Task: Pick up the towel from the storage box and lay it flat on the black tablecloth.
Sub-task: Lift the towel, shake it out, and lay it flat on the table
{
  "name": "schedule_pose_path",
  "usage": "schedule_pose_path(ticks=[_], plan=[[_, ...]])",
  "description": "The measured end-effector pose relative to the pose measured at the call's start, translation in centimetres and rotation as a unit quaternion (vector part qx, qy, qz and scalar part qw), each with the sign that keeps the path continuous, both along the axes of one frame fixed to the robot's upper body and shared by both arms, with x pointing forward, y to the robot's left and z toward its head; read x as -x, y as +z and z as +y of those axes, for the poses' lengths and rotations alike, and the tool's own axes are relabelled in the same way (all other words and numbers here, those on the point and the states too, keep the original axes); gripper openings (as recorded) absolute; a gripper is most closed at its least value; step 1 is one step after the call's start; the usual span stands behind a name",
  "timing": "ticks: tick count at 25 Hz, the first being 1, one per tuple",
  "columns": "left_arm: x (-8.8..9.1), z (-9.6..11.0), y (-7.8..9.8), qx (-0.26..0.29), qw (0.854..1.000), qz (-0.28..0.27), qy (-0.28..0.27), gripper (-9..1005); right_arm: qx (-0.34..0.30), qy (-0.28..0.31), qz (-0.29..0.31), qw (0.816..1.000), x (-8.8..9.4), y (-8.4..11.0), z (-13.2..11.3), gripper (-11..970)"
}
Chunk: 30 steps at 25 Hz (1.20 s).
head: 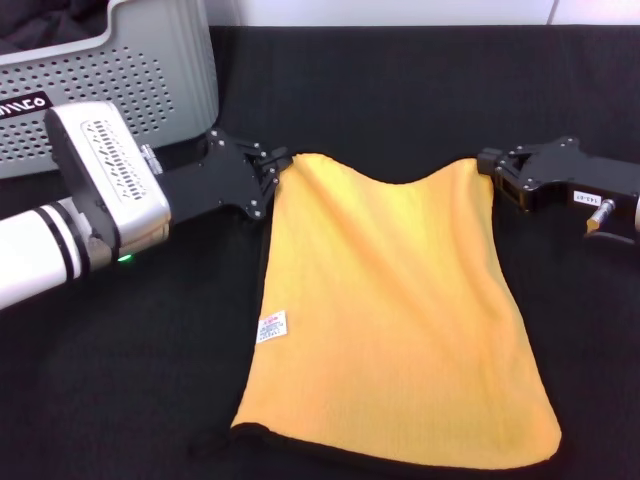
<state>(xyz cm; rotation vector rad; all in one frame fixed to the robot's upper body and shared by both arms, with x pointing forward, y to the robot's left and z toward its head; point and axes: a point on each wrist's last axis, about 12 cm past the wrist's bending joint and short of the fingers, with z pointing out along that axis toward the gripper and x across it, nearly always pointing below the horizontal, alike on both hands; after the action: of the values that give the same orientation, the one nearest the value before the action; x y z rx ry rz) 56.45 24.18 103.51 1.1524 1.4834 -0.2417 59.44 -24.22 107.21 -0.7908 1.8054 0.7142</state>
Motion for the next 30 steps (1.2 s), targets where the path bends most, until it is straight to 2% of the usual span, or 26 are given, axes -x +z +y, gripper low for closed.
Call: schedule_pose_path(ticks=[6,15,22,30], plan=[[-0.2,-0.3,-0.8,-0.028,0.999,0.001,0.022,23,0.007,-0.024,0.024,0.999,-0.1,-0.6,-0.5,150],[-0.2,0.0,-0.9,-0.029,0.998,-0.024,0.054,25,0.02,-0.05,0.042,0.998,-0.5,-0.8,-1.0,152],[-0.2,0.2,-0.9,-0.031,0.997,-0.034,0.063,27,0.046,-0.05,0.027,0.997,-2.1,-0.2,0.4,154],[-0.1,0.2,-1.0,-0.039,0.996,-0.051,0.069,29,0.08,-0.026,0.03,0.996,-2.5,-0.4,2.1,156]])
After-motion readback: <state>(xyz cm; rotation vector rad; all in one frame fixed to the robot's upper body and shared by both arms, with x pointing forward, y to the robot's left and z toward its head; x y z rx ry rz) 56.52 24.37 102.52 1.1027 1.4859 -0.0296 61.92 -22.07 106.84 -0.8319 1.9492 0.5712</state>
